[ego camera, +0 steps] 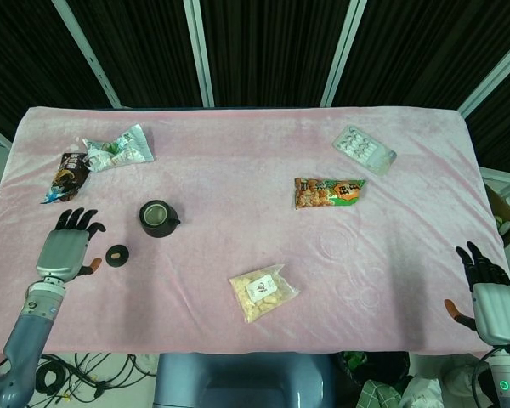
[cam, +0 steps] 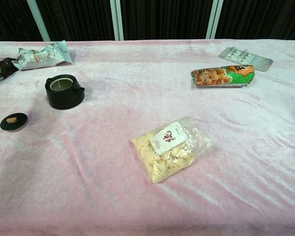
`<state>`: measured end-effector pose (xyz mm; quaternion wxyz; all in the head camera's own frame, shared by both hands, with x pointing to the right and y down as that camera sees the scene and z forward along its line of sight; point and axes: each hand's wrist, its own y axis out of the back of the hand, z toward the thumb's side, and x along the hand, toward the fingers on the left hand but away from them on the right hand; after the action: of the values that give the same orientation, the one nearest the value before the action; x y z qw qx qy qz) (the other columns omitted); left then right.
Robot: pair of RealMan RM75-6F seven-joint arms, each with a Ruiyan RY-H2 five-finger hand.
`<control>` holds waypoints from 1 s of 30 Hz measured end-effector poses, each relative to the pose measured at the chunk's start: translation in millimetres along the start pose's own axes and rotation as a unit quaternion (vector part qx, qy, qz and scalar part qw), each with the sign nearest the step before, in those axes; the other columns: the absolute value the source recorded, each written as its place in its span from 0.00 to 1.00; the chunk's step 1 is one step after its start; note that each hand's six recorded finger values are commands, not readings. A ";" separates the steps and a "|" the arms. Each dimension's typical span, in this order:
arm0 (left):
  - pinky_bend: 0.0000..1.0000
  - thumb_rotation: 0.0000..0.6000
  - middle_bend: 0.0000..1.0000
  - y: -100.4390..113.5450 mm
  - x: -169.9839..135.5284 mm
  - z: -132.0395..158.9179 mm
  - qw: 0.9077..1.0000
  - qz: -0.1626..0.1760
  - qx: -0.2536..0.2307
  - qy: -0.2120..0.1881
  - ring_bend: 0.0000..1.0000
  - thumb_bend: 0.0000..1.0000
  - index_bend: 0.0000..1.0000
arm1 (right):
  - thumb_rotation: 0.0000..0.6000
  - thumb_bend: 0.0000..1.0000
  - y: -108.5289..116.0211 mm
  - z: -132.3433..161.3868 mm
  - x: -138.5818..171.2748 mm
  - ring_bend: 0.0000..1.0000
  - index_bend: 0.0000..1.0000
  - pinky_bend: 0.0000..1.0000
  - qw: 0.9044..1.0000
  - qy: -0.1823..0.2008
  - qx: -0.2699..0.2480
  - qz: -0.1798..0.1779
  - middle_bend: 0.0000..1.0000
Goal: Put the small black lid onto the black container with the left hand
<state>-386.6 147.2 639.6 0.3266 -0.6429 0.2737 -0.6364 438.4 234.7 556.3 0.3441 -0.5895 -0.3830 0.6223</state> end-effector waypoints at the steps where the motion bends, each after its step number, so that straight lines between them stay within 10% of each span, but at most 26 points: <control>1: 0.00 1.00 0.09 -3.7 1.5 -0.4 1.000 -0.007 -0.001 0.001 0.00 0.28 0.33 | 1.00 0.15 -0.1 0.3 0.0 0.14 0.00 0.19 1.000 0.001 0.001 0.000 0.02; 30: 0.00 1.00 0.11 -51.5 36.4 5.5 0.997 -0.061 -0.035 0.036 0.00 0.33 0.45 | 1.00 0.15 -0.7 0.7 -1.1 0.14 0.00 0.19 1.000 0.002 0.003 0.002 0.02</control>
<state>-382.9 152.4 702.5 0.2545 -0.6462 0.2677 -0.6678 437.8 234.0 557.5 0.3452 -0.5909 -0.3791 0.6228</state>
